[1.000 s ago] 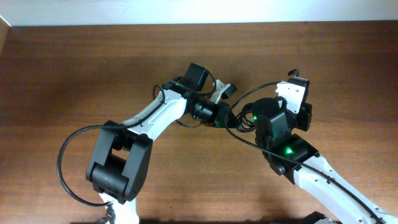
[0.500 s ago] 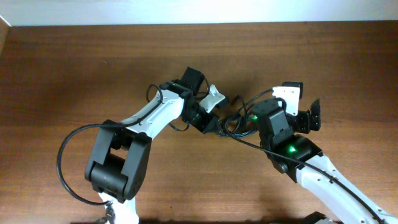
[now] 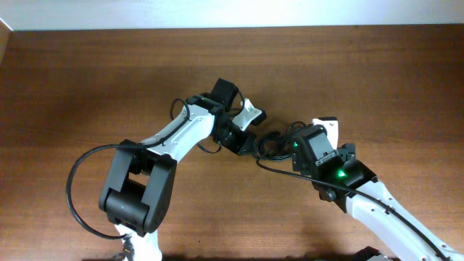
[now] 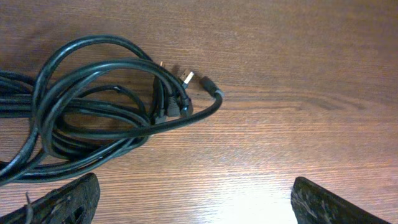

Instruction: Untangle cables

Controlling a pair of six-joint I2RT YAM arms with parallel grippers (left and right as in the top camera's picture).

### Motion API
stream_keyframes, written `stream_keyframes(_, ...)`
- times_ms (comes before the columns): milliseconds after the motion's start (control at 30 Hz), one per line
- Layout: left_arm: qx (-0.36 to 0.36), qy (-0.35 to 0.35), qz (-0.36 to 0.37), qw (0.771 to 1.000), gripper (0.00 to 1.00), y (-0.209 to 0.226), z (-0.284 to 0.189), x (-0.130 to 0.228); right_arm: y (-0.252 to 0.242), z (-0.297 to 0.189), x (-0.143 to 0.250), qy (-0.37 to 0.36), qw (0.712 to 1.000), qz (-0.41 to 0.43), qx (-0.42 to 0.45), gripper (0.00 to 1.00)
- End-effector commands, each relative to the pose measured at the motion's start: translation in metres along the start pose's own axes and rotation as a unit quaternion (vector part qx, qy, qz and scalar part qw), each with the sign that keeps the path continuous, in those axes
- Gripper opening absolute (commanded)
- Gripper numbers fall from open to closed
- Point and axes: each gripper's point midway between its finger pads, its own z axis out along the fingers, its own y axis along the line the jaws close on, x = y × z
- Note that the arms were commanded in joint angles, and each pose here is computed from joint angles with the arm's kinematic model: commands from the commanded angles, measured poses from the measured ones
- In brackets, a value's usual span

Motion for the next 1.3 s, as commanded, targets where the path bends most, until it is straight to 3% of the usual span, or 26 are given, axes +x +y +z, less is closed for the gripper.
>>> stream_keyframes(0, 0.026, -0.001, -0.011, 1.000, 0.00, -0.006, 0.001, 0.001, 0.005, 0.010, 0.007, 0.023, 0.999, 0.030, 0.001, 0.99)
stream_keyframes(133, 0.034, -0.003, -0.016, 0.999, 0.00, -0.007, -0.002, 0.000, 0.028, 0.045, 0.030, 0.080, 0.997, 0.012, -0.012, 0.99)
stream_keyframes(233, 0.033, -0.005, -0.034, 0.999, 0.00, 0.000, -0.012, 0.001, 0.030, 0.054, 0.034, 0.087, 0.995, 0.043, -0.004, 0.99)
stream_keyframes(467, 0.126, -0.034, -0.073, 0.989, 0.00, -0.012, -0.033, -0.003, 0.035, 0.049, 0.028, 0.078, 0.993, 0.088, -0.020, 0.99)
stream_keyframes(533, 0.170, -0.042, -0.085, 0.981, 0.00, -0.025, -0.040, -0.005, 0.030, 0.024, 0.013, 0.054, 0.993, 0.102, -0.039, 0.99)
stream_keyframes(633, 0.174, -0.052, -0.077, 0.980, 0.00, -0.030, -0.052, -0.007, 0.019, -0.014, -0.007, 0.013, 0.990, 0.123, -0.068, 0.99)
stream_keyframes(767, 0.112, -0.102, -0.027, 0.988, 0.00, -0.055, -0.102, -0.017, 0.025, -0.088, -0.028, -0.051, 0.964, 0.157, -0.208, 0.99)
stream_keyframes(867, 0.086, -0.179, 0.016, 0.980, 0.00, -0.103, -0.165, -0.023, 0.030, -0.131, -0.033, -0.084, 0.938, 0.162, -0.295, 0.99)
stream_keyframes(1033, 0.086, -0.242, 0.016, 0.966, 0.00, -0.149, -0.215, -0.014, 0.030, -0.145, -0.033, -0.079, 0.920, 0.206, -0.324, 0.99)
stream_keyframes(1133, 0.105, -0.247, -0.036, 0.963, 0.00, -0.160, -0.224, -0.010, 0.031, -0.146, -0.032, -0.060, 0.907, 0.255, -0.330, 0.99)
stream_keyframes(1267, 0.140, -0.224, -0.032, 0.964, 0.00, -0.185, -0.216, -0.007, 0.033, -0.147, -0.031, -0.027, 0.880, 0.334, -0.338, 0.99)
